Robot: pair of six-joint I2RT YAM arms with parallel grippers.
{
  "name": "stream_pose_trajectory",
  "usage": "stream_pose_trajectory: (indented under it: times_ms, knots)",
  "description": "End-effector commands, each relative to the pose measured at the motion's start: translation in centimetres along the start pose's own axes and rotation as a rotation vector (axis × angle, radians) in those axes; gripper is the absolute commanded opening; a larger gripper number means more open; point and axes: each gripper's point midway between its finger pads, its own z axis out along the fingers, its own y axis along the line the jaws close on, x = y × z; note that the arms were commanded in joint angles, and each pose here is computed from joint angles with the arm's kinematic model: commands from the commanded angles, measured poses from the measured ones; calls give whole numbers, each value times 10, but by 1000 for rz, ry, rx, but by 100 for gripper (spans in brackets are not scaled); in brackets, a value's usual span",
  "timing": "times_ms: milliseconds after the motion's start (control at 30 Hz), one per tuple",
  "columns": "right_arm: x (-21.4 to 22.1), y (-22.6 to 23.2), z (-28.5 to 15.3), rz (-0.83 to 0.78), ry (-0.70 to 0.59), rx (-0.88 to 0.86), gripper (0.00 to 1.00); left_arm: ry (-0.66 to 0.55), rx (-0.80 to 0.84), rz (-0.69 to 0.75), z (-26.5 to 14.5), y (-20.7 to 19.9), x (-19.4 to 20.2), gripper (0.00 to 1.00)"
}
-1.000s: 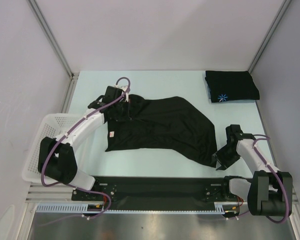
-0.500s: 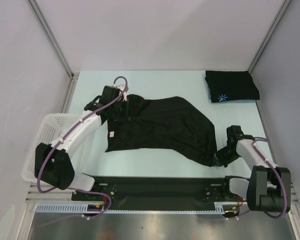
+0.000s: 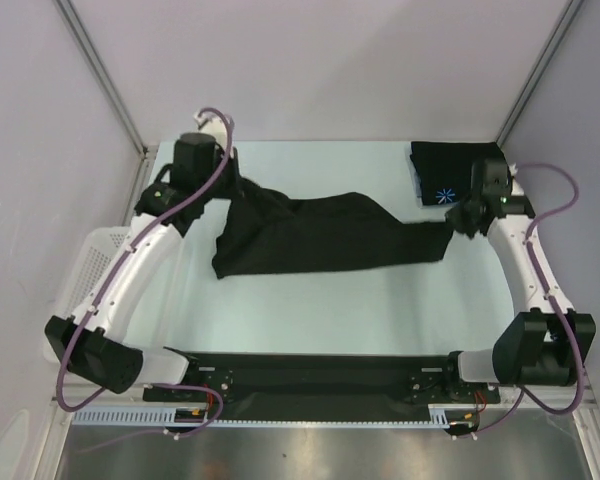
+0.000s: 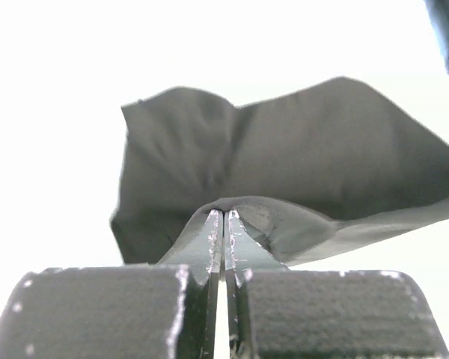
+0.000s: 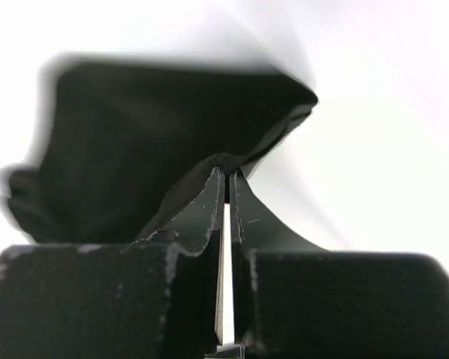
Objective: Fold and stack the t-shirts
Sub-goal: Flatten the tshirt out
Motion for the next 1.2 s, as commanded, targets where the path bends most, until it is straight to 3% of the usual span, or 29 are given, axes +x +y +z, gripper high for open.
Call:
stream_pose_trajectory:
  times_ms: [0,200,333,533,567,833,967,1067,1167]
  knots:
    - [-68,36,-22,-60,-214,-26,0,-257,-90,105,-32,9,-92,0]
    - [-127,90,-108,-74,-452,-229,0,-554,-82,183,-103,-2,-186,0]
    - [-142,102,-171,-147,-615,-394,0,-753,28,306,-165,-25,-209,0]
    - [-138,88,-262,-240,-817,-574,0,-973,131,435,-265,-40,-202,0]
    - [-131,82,-291,-263,-864,-635,0,-1040,137,444,-299,-38,-198,0]
    - [-85,51,-386,-332,-963,-874,0,-1353,281,463,-460,-44,-161,0]
    - [-75,45,-417,-331,-970,-944,0,-1372,298,467,-481,-45,-163,0]
    - [-73,51,-408,-343,-903,-933,0,-1324,280,496,-459,-49,-174,0]
    - [-72,57,-357,-363,-810,-830,0,-1220,259,512,-399,-53,-187,0]
